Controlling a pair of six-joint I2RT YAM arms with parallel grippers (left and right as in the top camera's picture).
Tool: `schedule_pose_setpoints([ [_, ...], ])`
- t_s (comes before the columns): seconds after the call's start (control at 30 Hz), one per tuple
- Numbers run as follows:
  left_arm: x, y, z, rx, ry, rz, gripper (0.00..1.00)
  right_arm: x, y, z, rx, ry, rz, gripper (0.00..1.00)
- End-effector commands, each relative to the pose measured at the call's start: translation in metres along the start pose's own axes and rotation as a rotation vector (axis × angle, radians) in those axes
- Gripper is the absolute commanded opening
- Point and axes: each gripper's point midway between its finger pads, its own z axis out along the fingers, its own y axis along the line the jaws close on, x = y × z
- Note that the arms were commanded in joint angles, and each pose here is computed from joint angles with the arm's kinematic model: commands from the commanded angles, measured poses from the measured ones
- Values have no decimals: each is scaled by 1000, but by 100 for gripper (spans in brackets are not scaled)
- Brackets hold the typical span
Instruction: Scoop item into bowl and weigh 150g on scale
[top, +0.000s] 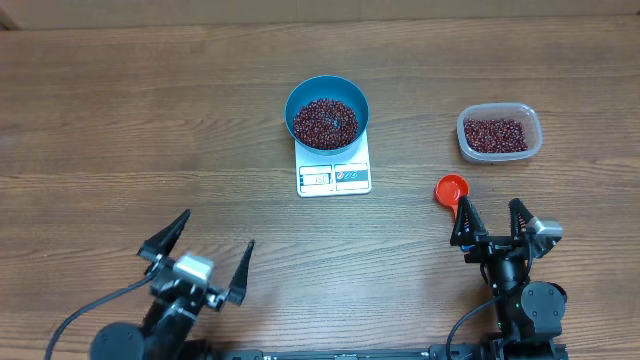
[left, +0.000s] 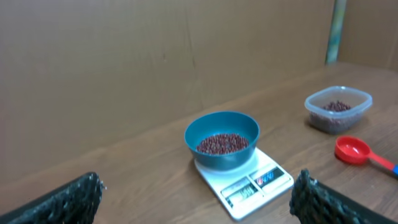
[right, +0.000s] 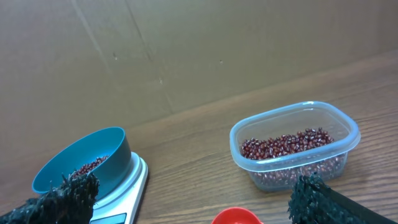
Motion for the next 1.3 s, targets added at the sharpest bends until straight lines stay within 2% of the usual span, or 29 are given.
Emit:
schedule_pose_setpoints([
  [0.0, 19, 3, 6, -23, -13, -57, 100, 1, -2, 0, 5, -5, -7, 100],
  [0.33, 55, 30, 26, -166, -21, -63, 100, 1, -2, 0, 5, -5, -7, 100],
  [0.47, 69, 32, 33, -169, -40, -66, 100, 1, -2, 0, 5, -5, -7, 100],
  [0.67, 95, 32, 41, -175, -34, -146, 100, 1, -2, 0, 5, -5, -7, 100],
  [0.97, 115, 44, 38, -264, 41, -166, 100, 1, -2, 0, 5, -5, -7, 100],
  [1.27, 116, 48, 37, -291, 46, -143, 100, 1, -2, 0, 5, -5, -7, 100],
])
